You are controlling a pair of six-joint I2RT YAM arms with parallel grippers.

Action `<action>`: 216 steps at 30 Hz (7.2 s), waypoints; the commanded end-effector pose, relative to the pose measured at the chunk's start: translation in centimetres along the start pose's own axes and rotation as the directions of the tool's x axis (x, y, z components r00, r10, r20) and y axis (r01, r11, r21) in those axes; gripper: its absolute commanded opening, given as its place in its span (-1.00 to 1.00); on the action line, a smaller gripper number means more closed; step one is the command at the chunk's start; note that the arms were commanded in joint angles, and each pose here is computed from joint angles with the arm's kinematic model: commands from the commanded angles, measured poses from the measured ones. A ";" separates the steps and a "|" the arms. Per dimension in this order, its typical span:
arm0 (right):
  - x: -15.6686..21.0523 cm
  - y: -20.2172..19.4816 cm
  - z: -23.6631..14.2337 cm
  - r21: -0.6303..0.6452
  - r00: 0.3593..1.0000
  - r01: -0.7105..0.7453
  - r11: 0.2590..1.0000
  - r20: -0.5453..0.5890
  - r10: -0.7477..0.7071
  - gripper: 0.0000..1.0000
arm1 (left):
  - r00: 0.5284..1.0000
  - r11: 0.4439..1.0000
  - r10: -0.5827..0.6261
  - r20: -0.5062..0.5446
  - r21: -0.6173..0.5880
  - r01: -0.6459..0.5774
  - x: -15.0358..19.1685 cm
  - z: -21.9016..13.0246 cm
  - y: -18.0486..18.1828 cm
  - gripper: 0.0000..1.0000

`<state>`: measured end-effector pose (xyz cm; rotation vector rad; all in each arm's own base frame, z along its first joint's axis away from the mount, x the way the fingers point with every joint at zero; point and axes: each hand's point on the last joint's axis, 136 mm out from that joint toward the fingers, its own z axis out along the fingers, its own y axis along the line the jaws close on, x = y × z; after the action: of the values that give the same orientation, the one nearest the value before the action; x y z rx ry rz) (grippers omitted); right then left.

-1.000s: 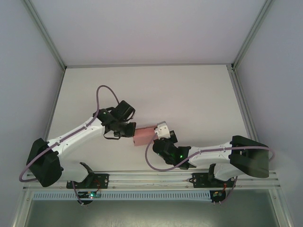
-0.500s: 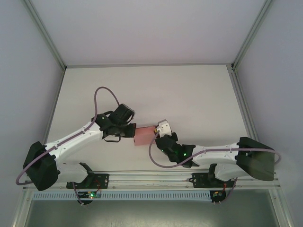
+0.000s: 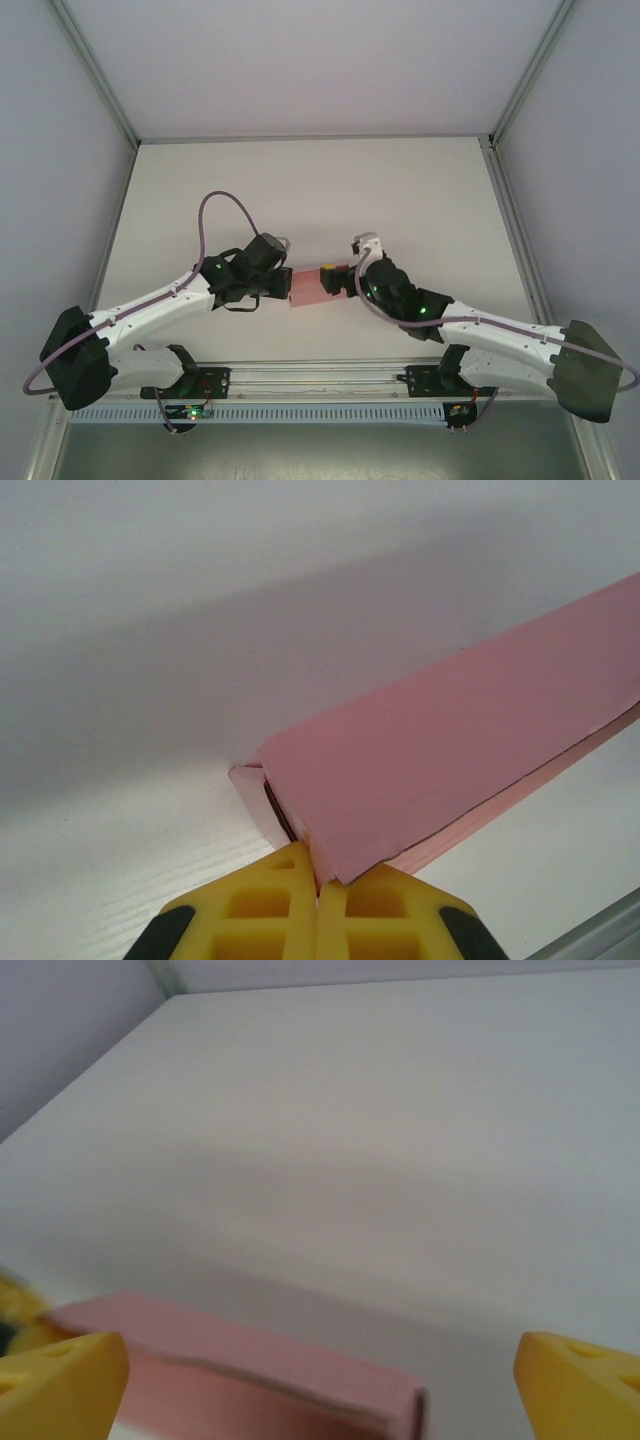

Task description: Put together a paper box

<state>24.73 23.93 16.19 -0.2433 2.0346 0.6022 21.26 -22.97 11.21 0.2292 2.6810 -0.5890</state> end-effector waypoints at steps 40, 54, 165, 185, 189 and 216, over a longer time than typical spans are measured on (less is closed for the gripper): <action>13.6 -7.0 3.0 0.156 0.925 -0.219 0.963 -0.282 0.256 -0.69 | 0.927 0.886 -0.376 0.018 0.299 0.354 -0.9 -1.5 0.1 1.00; 13.9 -7.3 3.2 0.154 0.924 -0.222 0.963 -0.282 0.258 -0.72 | 0.934 0.873 -0.334 -0.128 0.333 0.357 5.2 3.1 2.2 -0.18; 4.6 -0.3 3.9 -0.255 0.139 0.948 0.190 -0.204 -0.969 0.96 | 0.838 0.735 -0.104 0.536 -0.526 0.428 -6.4 -11.6 20.1 1.00; -7.0 -21.1 -2.5 0.438 0.907 0.219 0.872 0.239 -0.348 0.97 | 0.686 0.787 0.282 0.670 -0.571 0.234 -10.4 -7.6 25.8 1.00; -6.0 -22.0 -1.3 0.443 0.887 0.242 0.863 0.260 -0.382 0.96 | 0.686 0.814 0.314 0.657 -0.558 0.161 -11.7 -6.4 25.3 1.00; -5.1 -27.3 0.9 0.453 0.949 0.082 0.887 0.237 -0.209 0.96 | 0.691 0.885 0.223 0.688 -0.440 0.152 -14.1 -2.2 27.0 0.99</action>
<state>38.45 0.44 10.19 -0.0490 1.8376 0.0557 39.17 0.25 7.51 -0.0478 1.9790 0.0087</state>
